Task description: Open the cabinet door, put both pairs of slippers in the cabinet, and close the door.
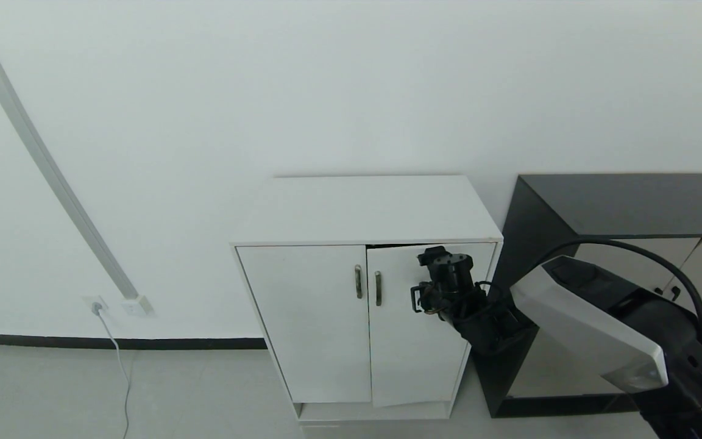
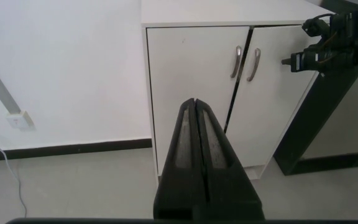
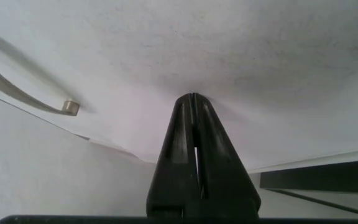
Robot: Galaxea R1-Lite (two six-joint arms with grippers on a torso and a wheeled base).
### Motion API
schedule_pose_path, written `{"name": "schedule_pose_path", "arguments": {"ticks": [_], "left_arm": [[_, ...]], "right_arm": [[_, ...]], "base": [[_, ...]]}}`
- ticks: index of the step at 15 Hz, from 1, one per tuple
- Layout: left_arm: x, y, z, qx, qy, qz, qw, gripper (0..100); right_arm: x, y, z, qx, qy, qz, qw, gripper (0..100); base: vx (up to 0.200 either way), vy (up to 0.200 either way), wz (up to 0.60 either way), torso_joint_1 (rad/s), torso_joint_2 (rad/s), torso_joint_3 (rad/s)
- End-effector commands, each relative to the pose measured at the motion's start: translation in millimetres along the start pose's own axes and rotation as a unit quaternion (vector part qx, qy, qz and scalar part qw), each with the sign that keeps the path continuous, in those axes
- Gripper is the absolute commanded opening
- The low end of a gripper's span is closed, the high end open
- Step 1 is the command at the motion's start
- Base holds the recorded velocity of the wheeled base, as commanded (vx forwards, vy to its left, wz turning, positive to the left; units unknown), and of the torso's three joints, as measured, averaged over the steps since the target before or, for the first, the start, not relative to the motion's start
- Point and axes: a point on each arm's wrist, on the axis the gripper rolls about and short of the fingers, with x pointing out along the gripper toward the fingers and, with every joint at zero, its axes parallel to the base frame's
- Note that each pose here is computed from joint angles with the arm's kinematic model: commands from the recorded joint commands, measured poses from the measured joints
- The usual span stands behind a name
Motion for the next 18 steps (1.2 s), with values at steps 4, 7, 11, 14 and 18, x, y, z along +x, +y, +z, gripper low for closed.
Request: {"name": "schedule_pose_path", "arguments": {"ticks": [4, 7, 11, 14, 18], "left_arm": [[0.0, 0.0, -0.1, 0.000, 0.000, 0.001, 1.0000, 0], [0.0, 0.0, -0.1, 0.000, 0.000, 0.000, 1.0000, 0], [0.0, 0.0, -0.1, 0.000, 0.000, 0.000, 1.0000, 0], [0.0, 0.0, -0.1, 0.000, 0.000, 0.000, 1.0000, 0], [0.0, 0.0, -0.1, 0.000, 0.000, 0.001, 1.0000, 0]], "right_arm": [[9.8, 0.9, -4.1, 0.000, 0.003, -0.002, 1.000, 0], [11.9, -0.9, -2.8, 0.000, 0.003, -0.004, 1.000, 0], [18.9, -6.7, -4.0, 0.002, 0.003, -0.012, 1.000, 0], [19.4, -8.2, -3.8, 0.002, 0.005, -0.015, 1.000, 0], [15.8, -8.9, -4.6, 0.001, 0.007, -0.027, 1.000, 0]], "base": [[0.000, 0.000, 0.00, 0.000, 0.00, 0.000], [0.000, 0.000, 0.00, 0.000, 0.00, 0.000], [0.000, 0.000, 0.00, 0.000, 0.00, 0.000], [0.000, 0.000, 0.00, 0.000, 0.00, 0.000], [0.000, 0.000, 0.00, 0.000, 0.00, 0.000]]}}
